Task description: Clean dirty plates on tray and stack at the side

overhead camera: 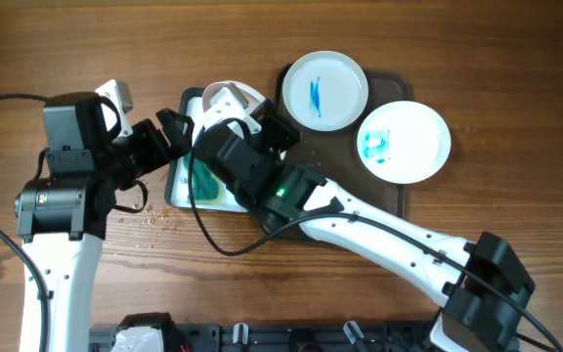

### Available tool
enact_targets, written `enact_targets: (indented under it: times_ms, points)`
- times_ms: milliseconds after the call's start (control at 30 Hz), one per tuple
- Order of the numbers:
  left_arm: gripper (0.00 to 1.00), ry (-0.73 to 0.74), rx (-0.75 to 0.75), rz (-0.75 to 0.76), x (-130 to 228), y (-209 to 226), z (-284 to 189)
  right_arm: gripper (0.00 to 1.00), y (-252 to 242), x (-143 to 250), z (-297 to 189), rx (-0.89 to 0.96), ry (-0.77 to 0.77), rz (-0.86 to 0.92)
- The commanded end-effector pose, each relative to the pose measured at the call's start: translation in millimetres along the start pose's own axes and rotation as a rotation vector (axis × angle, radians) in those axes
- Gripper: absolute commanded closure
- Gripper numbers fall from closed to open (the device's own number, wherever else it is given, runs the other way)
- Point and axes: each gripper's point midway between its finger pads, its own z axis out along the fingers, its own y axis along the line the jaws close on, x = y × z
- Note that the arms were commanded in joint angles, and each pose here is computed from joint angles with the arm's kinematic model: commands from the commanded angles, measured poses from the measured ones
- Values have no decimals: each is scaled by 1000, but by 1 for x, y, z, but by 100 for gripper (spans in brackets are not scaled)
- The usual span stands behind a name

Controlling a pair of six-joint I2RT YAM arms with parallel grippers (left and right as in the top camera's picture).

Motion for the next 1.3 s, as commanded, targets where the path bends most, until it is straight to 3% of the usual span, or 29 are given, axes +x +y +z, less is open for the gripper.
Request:
enact_targets:
  times_ms: [0,667,800,867,933,967,1000,1033,1100,1133,1200,1267]
  points:
    - [0,-9,22,-4,-4,-5,-4,96,-16,-13,-11,25,-30,65]
    - [0,-9,22,-4,-4,-5,-4,96,-17,-12,-11,27,-28,80]
    - [0,-9,22,-4,-4,-5,-4,96,-46,-13,-12,175,-16,98]
    - [0,-9,22,-4,-4,-5,-4,96,-26,-16,-7,49,-41,122]
    - [0,-9,22,-4,-4,-5,-4,96,-8,-18,-7,-49,-57,17]
    - [0,-9,22,-4,-4,-5,-4,96,-24,-19,-5,33,-51,2]
    - [0,-9,22,-4,-4,-5,-4,96,-54,-20,-3,174,-39,96]
    - [0,-9,22,-4,-4,-5,-4,96,-62,-24,-1,193,-56,164]
    - [0,-9,22,-4,-4,-5,-4,96,-39,-30,-3,70,-82,-35]
    - [0,-9,22,-4,-4,-5,-4,96,-43,-28,-4,104,-68,-117]
    - [0,-9,22,-4,-4,-5,-4,96,-72,-31,-2,241,-65,89]
    - [0,-9,22,-4,-4,-5,-4,96,-50,-37,-3,120,-103,7]
